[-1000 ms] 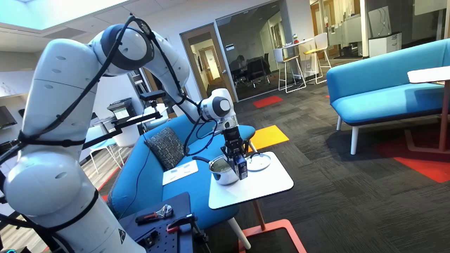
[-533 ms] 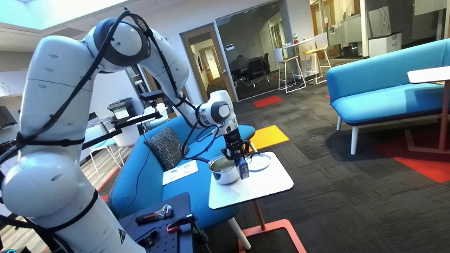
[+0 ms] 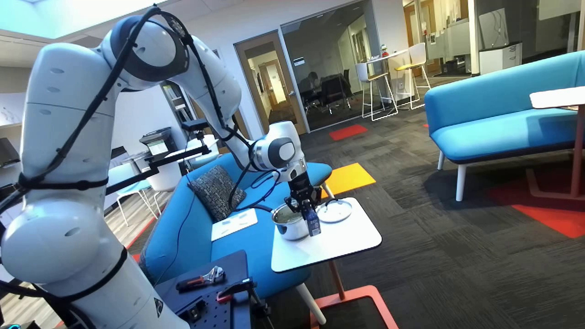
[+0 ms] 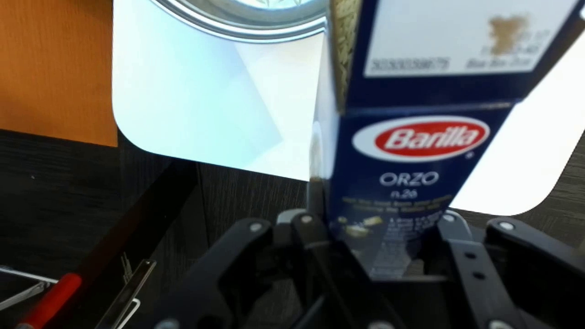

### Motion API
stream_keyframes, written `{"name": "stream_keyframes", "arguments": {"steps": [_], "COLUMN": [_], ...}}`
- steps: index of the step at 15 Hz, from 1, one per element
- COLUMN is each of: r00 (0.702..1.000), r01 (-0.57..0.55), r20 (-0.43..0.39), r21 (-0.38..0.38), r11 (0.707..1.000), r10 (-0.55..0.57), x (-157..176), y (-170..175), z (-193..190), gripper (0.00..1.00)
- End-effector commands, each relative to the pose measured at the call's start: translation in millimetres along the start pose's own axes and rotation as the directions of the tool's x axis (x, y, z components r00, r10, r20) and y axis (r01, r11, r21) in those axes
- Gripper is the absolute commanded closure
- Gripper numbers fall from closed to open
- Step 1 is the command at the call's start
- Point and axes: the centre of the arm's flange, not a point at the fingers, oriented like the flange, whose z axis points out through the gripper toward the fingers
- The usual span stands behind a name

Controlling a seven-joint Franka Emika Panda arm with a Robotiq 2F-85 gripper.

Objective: Pour some of the contents of the blue box into the silver pot and close the pot with the glass lid

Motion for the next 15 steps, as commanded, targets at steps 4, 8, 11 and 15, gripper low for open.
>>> {"name": "stream_keyframes", "arguments": {"steps": [4, 8, 11, 15], "r00": [0.993, 0.979, 0.965, 0.938], "r01": [-0.021, -0.045, -0.061, -0.072], "r20": [0.113, 0.203, 0.263, 0.347], "r21": [0.049, 0.095, 0.123, 0.147], "r11": [0.999, 0.994, 0.991, 0.986], "r10": [0.015, 0.025, 0.027, 0.017], "x": [32.7, 51.6, 64.6, 75.5], "y": [13.5, 13.1, 15.0, 15.6], "z": [-11.0, -6.9, -5.1, -3.0], "gripper": [0.83, 0.83, 0.83, 0.83]}}
